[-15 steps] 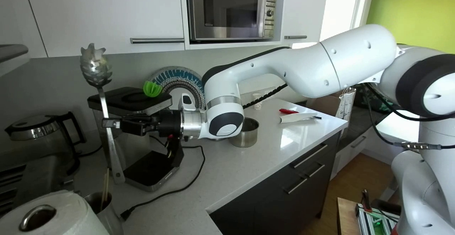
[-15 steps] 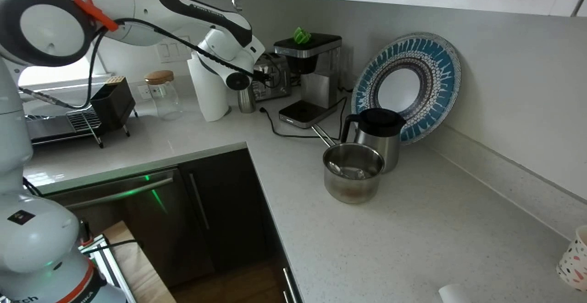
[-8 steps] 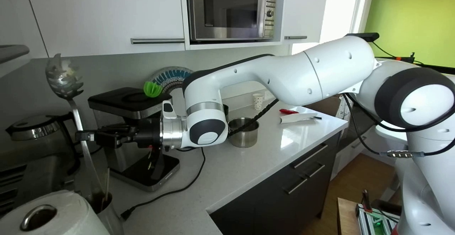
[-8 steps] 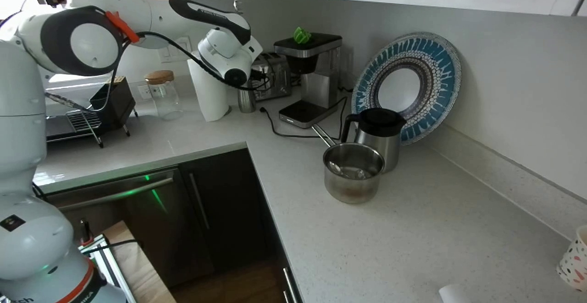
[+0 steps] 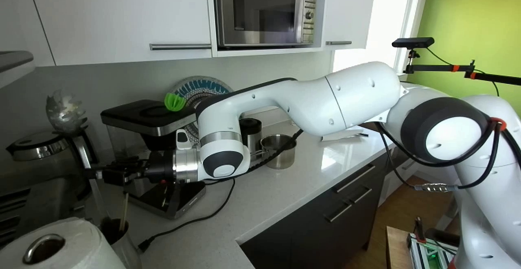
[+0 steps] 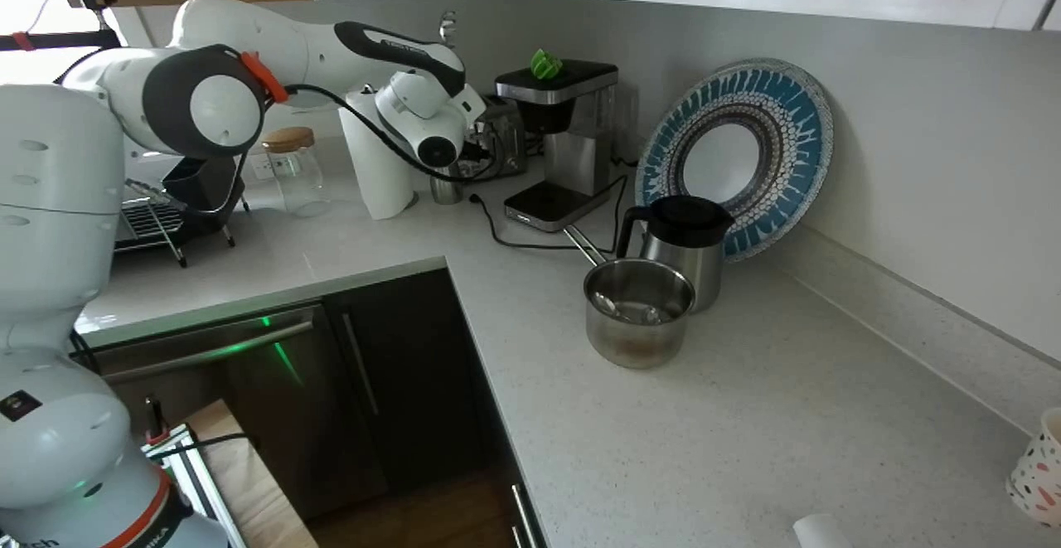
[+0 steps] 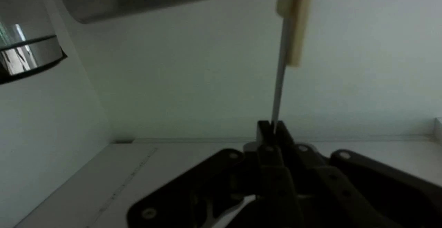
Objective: Pick up the steel pasta server from the table and put it cocktail shaker near the paper towel roll
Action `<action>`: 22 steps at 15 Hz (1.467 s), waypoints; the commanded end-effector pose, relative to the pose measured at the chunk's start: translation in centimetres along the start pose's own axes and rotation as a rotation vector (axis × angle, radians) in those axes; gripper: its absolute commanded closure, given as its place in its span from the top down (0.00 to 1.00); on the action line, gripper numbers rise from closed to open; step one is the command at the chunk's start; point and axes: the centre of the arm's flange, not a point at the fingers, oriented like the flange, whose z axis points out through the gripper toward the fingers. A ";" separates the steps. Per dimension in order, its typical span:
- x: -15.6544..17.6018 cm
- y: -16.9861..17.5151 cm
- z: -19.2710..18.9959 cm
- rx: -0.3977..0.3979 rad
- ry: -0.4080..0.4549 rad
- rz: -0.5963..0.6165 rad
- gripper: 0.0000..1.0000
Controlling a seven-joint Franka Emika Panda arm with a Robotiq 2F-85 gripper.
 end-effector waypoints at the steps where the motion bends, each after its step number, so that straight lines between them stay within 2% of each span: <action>1: -0.9 0.8 1.7 -0.008 -0.059 0.019 0.01; 7: -1.9 -0.2 2.7 0.067 -0.120 0.051 0.01; 12: -2.2 -1.3 1.7 0.083 -0.200 0.069 0.01; 19: -3.0 -2.5 -0.8 0.125 -0.296 0.004 0.01; 22: -3.5 -2.6 -1.9 0.132 -0.307 -0.028 0.01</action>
